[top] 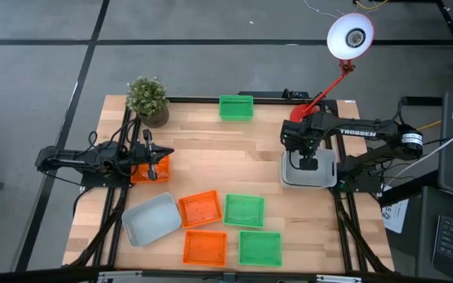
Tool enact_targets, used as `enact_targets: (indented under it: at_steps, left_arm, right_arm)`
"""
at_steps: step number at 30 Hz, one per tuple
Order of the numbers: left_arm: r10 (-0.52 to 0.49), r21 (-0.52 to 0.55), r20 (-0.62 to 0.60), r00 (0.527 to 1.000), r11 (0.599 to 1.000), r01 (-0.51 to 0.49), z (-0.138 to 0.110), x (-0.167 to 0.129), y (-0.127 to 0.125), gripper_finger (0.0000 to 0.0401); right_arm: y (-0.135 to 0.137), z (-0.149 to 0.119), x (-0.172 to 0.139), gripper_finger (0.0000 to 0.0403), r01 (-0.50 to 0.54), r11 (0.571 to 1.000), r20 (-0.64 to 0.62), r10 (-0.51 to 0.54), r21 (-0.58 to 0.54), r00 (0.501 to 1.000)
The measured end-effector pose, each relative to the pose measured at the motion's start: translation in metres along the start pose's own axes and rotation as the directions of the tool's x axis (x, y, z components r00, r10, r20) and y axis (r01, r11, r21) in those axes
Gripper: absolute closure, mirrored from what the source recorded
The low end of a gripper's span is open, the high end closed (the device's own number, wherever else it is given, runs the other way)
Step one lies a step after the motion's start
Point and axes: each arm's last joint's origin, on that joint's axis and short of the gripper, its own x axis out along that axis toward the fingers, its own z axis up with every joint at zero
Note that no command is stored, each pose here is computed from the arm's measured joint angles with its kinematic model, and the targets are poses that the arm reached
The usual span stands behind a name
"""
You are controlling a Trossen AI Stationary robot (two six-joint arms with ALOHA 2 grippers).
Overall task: Stack baskets by color
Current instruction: Stack the bottom right gray bin onto the top right gray bin
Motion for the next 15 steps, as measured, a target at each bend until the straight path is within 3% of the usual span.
enact_targets:
  at_steps: [6, 15]
  left_arm:
    - [-0.002, 0.005, -0.016, 1.0, 1.0, 0.002, -0.0016, 0.0, -0.0002, 0.0401]
    - [-0.003, 0.006, -0.021, 1.0, 1.0, 0.003, -0.0021, 0.0, -0.0003, 0.0401]
  right_arm:
    - [0.0001, -0.0001, -0.0001, 0.0388, 0.0, 0.999, -0.001, 0.0, -0.046, 1.0]
    - [0.0003, -0.0001, -0.0002, 0.0317, -0.008, 0.999, 0.0, 0.008, -0.052, 1.0]
